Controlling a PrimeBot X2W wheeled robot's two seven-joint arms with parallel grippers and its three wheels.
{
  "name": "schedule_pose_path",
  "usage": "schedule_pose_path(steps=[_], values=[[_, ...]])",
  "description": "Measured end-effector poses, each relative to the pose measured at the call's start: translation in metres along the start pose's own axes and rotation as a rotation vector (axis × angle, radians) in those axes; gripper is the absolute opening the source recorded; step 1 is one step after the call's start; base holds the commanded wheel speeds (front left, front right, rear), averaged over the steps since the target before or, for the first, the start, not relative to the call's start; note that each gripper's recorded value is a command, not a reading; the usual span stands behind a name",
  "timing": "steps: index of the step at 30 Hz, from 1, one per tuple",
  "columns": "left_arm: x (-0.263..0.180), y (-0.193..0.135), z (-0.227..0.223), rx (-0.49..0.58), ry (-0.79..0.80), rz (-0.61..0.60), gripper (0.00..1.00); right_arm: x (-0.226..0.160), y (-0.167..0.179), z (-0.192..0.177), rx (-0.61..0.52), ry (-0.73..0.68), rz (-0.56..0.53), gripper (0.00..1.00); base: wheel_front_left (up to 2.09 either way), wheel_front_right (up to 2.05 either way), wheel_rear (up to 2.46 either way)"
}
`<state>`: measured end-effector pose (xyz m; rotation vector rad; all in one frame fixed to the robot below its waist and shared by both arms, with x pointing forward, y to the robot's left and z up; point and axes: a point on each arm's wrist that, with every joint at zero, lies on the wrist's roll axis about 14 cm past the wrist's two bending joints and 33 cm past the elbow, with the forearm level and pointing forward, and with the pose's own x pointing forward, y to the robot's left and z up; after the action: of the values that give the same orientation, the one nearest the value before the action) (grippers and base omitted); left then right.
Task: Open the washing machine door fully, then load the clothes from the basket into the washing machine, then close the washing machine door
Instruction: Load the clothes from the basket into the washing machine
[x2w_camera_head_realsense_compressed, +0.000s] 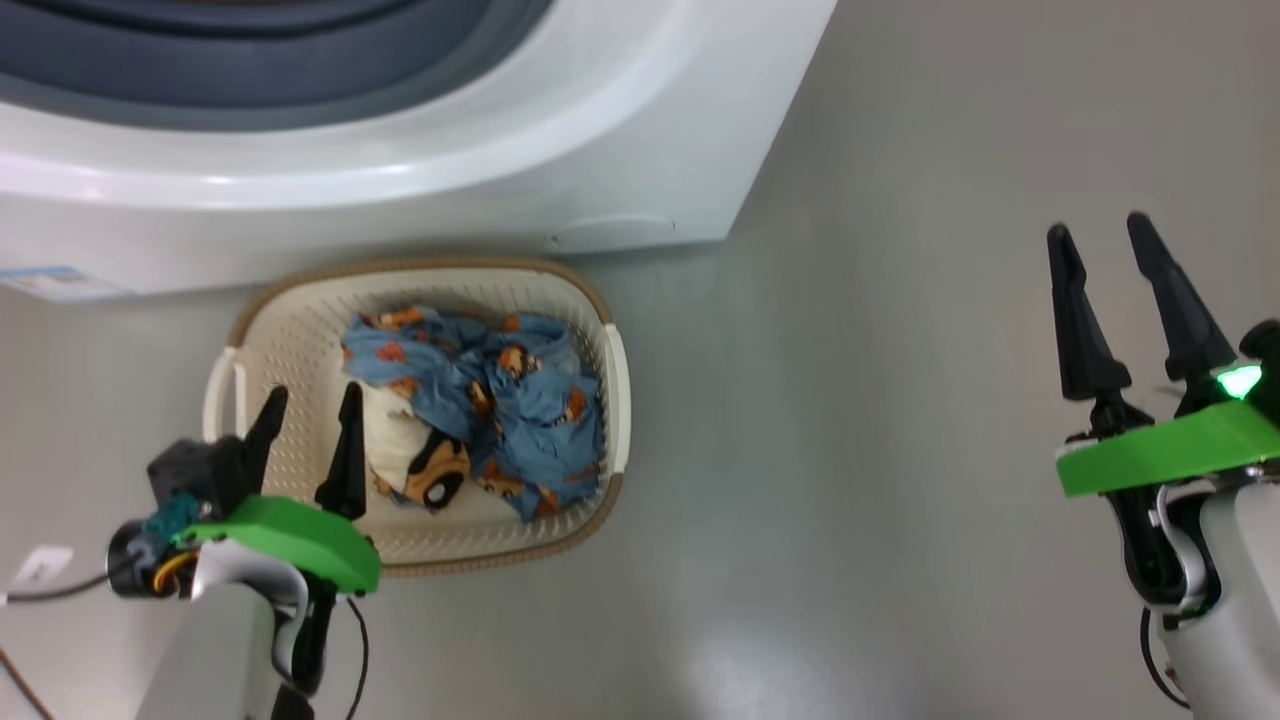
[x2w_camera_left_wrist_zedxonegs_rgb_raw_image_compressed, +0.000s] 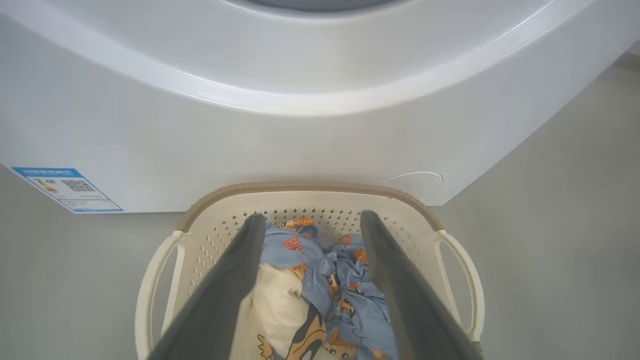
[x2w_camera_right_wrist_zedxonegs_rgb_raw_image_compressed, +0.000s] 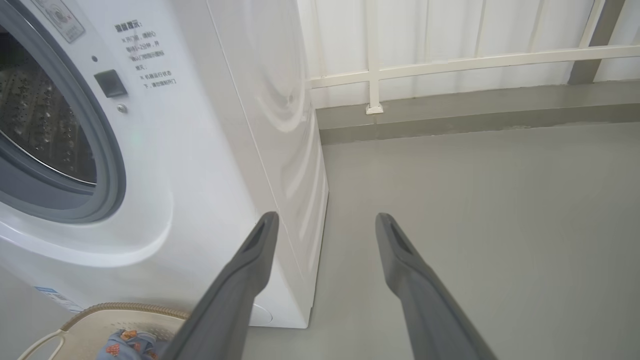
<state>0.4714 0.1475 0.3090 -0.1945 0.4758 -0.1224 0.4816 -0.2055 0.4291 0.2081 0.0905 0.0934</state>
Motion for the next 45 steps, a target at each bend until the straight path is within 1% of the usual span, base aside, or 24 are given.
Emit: schedule_pose_path(steps=[7,11,16,21,31,35,41,45], values=[[0.024,0.003,-0.036,-0.009,0.116,-0.002,1.00,0.017,-0.004,-0.019,0.009,0.027,-0.006,1.00,0.00,0.00,0.00],[0.028,0.005,-0.063,-0.007,0.202,-0.001,1.00,0.020,-0.007,-0.032,0.011,0.052,-0.012,1.00,0.00,0.00,0.00],[0.038,0.006,-0.081,0.017,0.266,-0.013,1.00,0.022,-0.012,-0.044,0.012,0.074,-0.023,1.00,0.00,0.00,0.00],[0.050,0.006,-0.094,0.029,0.310,-0.025,1.00,0.026,-0.015,-0.055,0.017,0.093,-0.032,1.00,0.00,0.00,0.00],[0.077,0.016,-0.110,0.082,0.371,-0.030,1.00,0.031,-0.022,-0.076,0.023,0.125,-0.048,1.00,0.00,0.00,0.00],[0.093,0.024,-0.112,0.099,0.382,-0.021,1.00,0.035,-0.025,-0.084,0.022,0.133,-0.051,1.00,0.00,0.00,0.00],[0.105,0.026,-0.120,0.106,0.418,-0.004,1.00,0.038,-0.028,-0.092,0.021,0.144,-0.054,1.00,0.00,0.00,0.00],[0.110,0.034,-0.127,0.122,0.450,0.026,1.00,0.039,-0.029,-0.100,0.021,0.156,-0.056,1.00,0.00,0.00,0.00]])
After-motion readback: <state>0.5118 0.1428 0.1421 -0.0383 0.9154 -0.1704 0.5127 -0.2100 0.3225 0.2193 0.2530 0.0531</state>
